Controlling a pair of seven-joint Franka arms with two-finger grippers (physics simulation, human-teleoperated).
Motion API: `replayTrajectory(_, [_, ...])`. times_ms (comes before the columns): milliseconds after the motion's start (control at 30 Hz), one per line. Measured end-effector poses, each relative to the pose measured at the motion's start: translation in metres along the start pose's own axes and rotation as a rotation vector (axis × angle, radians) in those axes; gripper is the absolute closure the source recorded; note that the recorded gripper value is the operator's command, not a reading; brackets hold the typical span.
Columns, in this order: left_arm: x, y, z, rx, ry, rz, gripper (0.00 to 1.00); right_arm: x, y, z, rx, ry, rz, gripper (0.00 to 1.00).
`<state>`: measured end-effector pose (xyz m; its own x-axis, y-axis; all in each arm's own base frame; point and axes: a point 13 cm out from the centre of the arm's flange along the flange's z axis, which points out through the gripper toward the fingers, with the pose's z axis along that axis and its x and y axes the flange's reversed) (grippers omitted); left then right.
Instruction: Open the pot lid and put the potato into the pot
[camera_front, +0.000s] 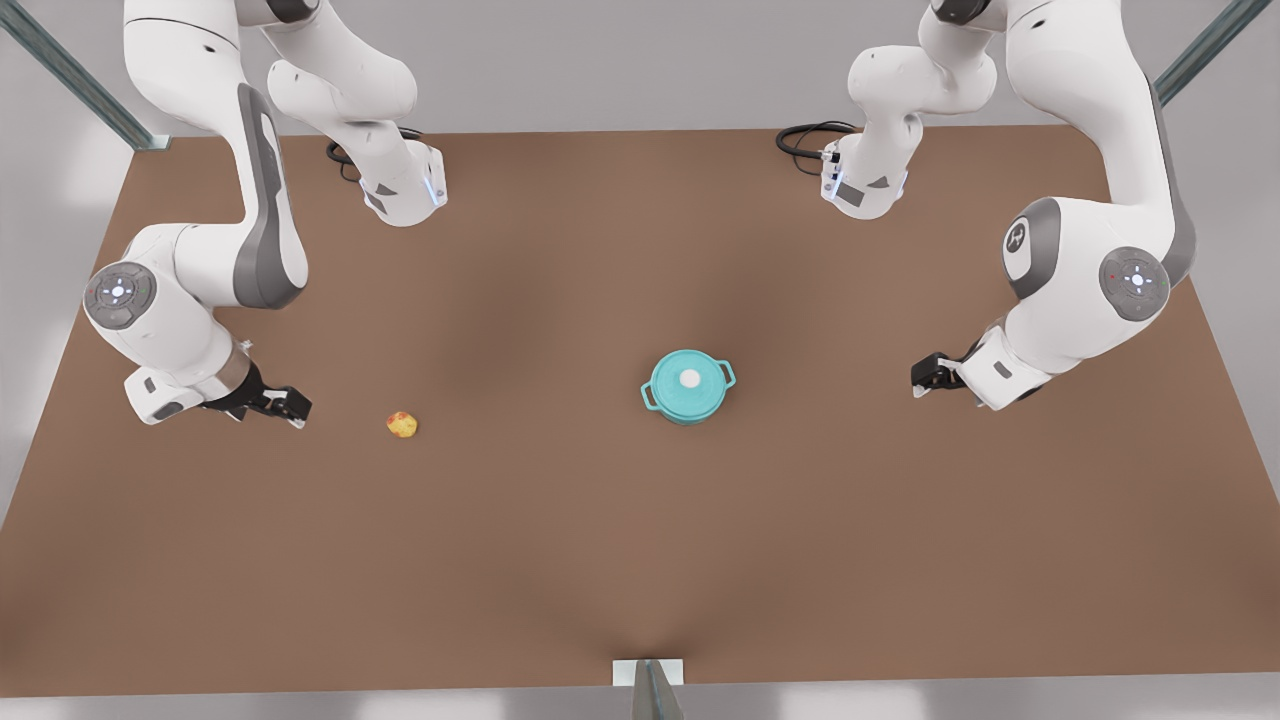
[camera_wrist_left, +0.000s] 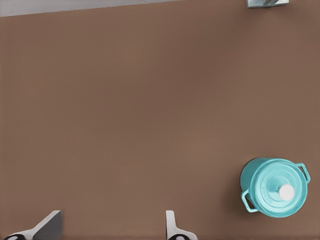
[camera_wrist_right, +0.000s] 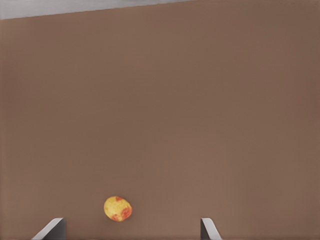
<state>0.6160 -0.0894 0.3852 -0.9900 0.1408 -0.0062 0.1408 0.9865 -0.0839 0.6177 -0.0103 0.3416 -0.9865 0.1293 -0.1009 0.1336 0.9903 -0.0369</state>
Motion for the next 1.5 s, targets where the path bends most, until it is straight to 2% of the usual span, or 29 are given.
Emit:
replayTrajectory(167, [0.005,-0.015,0.016,0.014,0.036,0.025,0.0,0.001,0.008,-0.001,0.0,0.0,-0.029,0.0])
replayTrajectory(233, [-0.003,-0.1,0.001,0.012,0.01,0.142,0.0,0.004,0.025,-0.002,-0.003,0.003,-0.11,0.0])
replayTrajectory(333, [0.032,-0.239,0.038,0.003,0.08,0.279,0.0,0.009,0.044,-0.003,-0.005,0.008,-0.247,0.0])
replayTrajectory(500, [0.075,-0.296,0.158,-0.039,0.186,0.182,0.0,0.003,0.075,0.019,-0.019,0.032,-0.455,0.0])
replayTrajectory(700, [0.065,-0.346,0.233,-0.054,0.097,0.063,0.01,0.029,0.152,0.076,0.012,0.084,-0.73,0.0])
replayTrajectory(833, [0.05,-0.36,0.274,-0.051,0.044,-0.013,0.01,0.059,0.137,0.126,0.027,0.13,-0.794,0.0])
replayTrajectory(933, [0.065,-0.364,0.294,-0.071,0.033,-0.04,0.01,0.06,0.119,0.16,0.044,0.14,-0.817,0.0])
replayTrajectory(1100, [0.056,-0.353,0.234,-0.095,-0.062,-0.081,0.0,0.057,0.104,0.194,0.053,0.153,-0.846,0.0])
replayTrajectory(1267, [0.087,-0.335,0.268,-0.158,-0.032,-0.102,0.0,0.074,0.098,0.217,0.047,0.19,-0.877,0.0])
replayTrajectory(1500, [0.083,-0.331,0.29,-0.15,-0.055,-0.159,0.0,0.104,0.085,0.243,0.033,0.257,-0.899,0.0])
